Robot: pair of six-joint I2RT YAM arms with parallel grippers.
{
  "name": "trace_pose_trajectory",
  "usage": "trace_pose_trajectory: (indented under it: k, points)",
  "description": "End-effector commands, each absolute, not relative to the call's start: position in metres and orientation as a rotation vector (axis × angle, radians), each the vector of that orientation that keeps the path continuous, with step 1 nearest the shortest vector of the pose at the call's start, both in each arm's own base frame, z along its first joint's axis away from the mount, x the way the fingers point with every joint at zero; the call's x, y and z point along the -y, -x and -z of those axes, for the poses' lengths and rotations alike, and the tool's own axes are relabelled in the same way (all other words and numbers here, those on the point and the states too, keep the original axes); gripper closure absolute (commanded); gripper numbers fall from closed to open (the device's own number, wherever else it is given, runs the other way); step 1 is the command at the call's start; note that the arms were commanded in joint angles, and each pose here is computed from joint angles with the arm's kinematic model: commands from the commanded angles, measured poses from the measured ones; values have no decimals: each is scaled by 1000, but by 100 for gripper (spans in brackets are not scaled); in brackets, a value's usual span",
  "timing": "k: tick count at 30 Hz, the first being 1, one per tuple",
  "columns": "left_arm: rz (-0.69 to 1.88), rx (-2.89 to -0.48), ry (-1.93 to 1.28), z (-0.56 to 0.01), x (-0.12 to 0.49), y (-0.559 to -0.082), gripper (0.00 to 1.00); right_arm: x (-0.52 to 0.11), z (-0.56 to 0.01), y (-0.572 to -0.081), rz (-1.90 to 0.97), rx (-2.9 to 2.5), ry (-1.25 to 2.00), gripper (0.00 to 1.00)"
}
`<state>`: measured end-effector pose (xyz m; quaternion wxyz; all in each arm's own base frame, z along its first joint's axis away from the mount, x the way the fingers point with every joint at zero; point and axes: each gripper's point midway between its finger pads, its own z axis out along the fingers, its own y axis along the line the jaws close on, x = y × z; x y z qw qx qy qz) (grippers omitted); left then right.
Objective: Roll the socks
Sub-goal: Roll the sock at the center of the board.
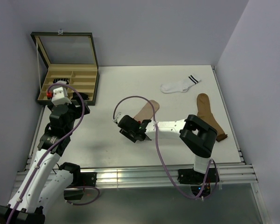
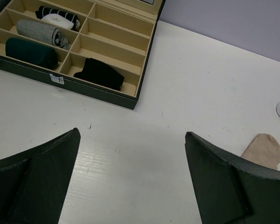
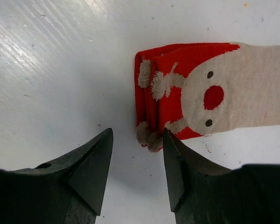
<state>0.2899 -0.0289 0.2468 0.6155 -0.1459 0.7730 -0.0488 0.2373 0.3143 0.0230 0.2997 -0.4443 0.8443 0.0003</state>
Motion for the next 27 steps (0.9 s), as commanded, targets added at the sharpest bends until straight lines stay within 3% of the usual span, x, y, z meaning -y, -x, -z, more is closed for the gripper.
trace_pose_trajectory:
  k: [1, 18, 27]
  points:
    - [137, -1733, 343, -259, 30, -294, 1, -322, -41, -251, 44, -2173, 1136, 46]
    - [139, -1732, 344, -259, 30, -293, 0, -316, -17, -249, 112, -2196, 1162, 49]
    - [137, -1729, 347, -260, 29, -293, 1, -305, 7, -243, 178, -2248, 1192, 60]
